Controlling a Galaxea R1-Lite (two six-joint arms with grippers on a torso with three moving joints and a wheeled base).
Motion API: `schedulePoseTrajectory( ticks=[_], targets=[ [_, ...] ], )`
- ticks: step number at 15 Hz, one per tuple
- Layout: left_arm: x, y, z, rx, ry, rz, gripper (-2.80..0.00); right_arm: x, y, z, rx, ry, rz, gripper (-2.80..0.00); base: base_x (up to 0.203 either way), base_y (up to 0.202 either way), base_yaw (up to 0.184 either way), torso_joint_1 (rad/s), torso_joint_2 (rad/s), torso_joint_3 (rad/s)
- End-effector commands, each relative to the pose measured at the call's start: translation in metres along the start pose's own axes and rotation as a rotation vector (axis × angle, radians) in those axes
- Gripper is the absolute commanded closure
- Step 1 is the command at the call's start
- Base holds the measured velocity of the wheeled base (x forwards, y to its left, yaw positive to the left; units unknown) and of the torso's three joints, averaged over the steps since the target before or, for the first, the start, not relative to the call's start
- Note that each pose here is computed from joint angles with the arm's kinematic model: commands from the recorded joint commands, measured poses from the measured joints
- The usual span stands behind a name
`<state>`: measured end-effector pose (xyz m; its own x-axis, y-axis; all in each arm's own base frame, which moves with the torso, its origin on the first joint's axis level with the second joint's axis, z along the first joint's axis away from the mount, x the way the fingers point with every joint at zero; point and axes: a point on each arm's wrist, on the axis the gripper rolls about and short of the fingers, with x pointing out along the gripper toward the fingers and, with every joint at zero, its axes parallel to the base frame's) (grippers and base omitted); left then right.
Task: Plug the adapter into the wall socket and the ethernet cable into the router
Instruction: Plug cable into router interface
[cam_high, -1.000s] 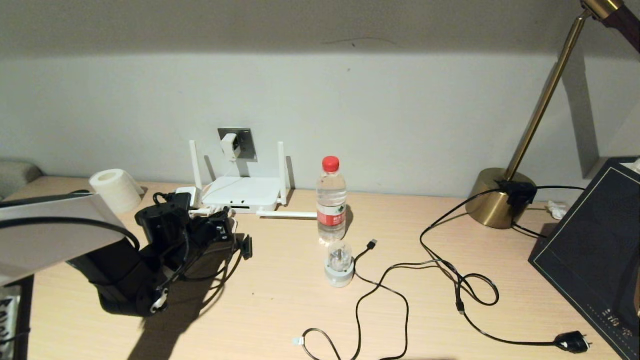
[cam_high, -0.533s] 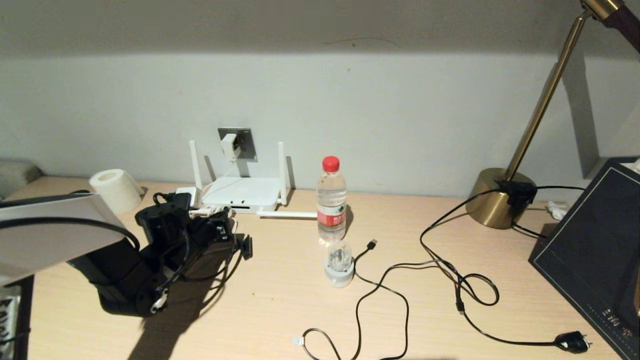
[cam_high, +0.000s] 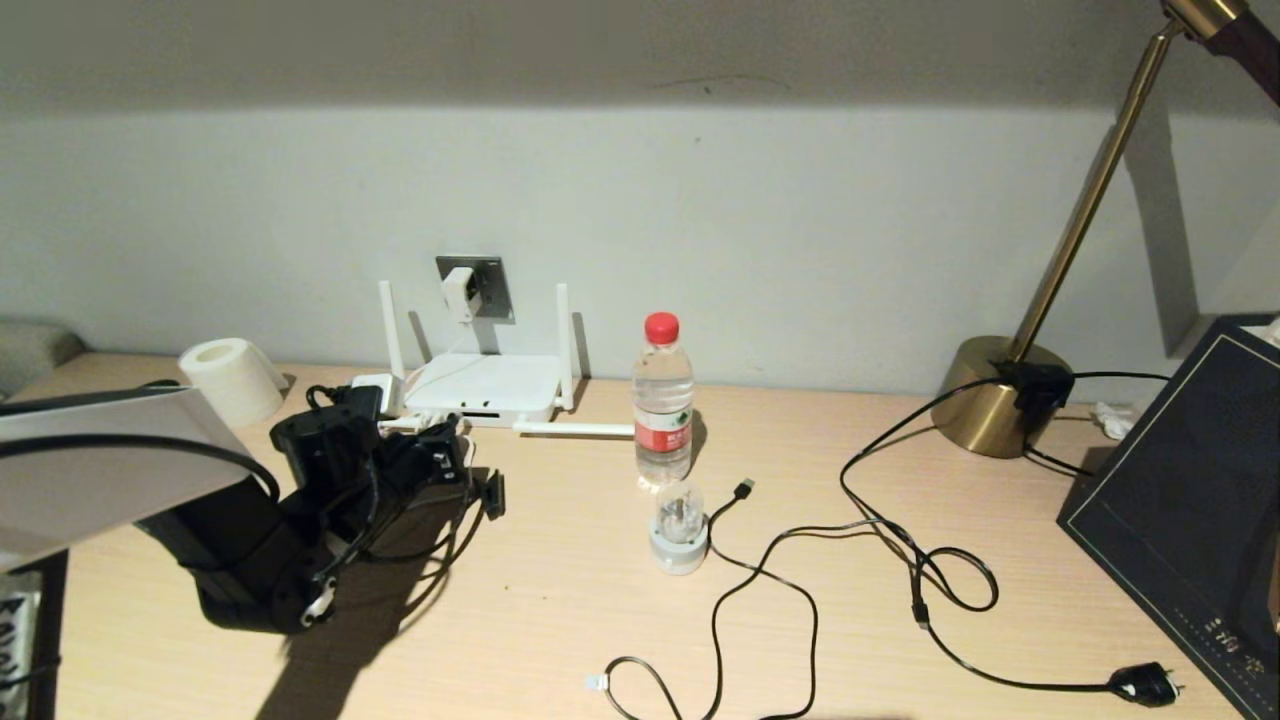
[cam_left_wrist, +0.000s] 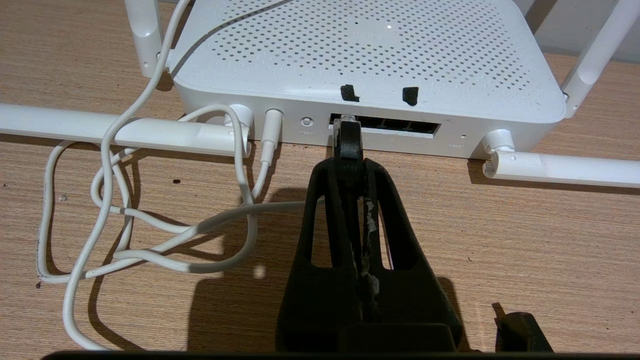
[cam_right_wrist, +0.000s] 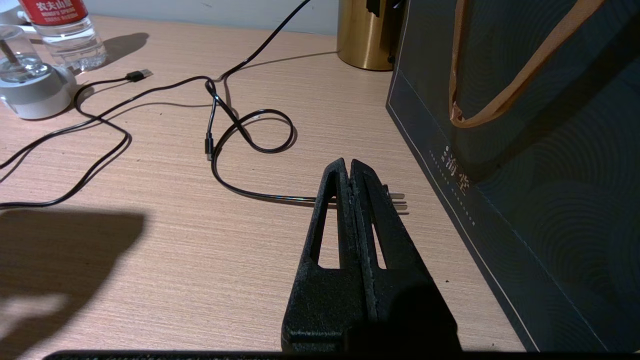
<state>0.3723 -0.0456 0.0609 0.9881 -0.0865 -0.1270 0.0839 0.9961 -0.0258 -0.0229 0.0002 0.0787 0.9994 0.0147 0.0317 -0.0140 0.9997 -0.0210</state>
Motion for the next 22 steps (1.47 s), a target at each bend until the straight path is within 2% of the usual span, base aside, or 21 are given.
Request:
schedulePoseTrajectory(
  ticks=[1, 22],
  targets=[
    [0.0004, -0.0001, 0.0006, 0.0, -0.008, 0.0, 0.0, 0.0006, 0.0, -0.0025, -0.001, 0.009, 0.001, 0.0, 0.0, 0.0, 0.0, 0.0, 0.0, 0.0],
    [0.0018, -0.0002, 0.0026, -0.002, -0.017, 0.0, 0.0, 0.0006, 0.0001, -0.0025, -0.001, 0.009, 0.002, 0.0, 0.0, 0.0, 0.0, 0.0, 0.0, 0.0]
  ],
)
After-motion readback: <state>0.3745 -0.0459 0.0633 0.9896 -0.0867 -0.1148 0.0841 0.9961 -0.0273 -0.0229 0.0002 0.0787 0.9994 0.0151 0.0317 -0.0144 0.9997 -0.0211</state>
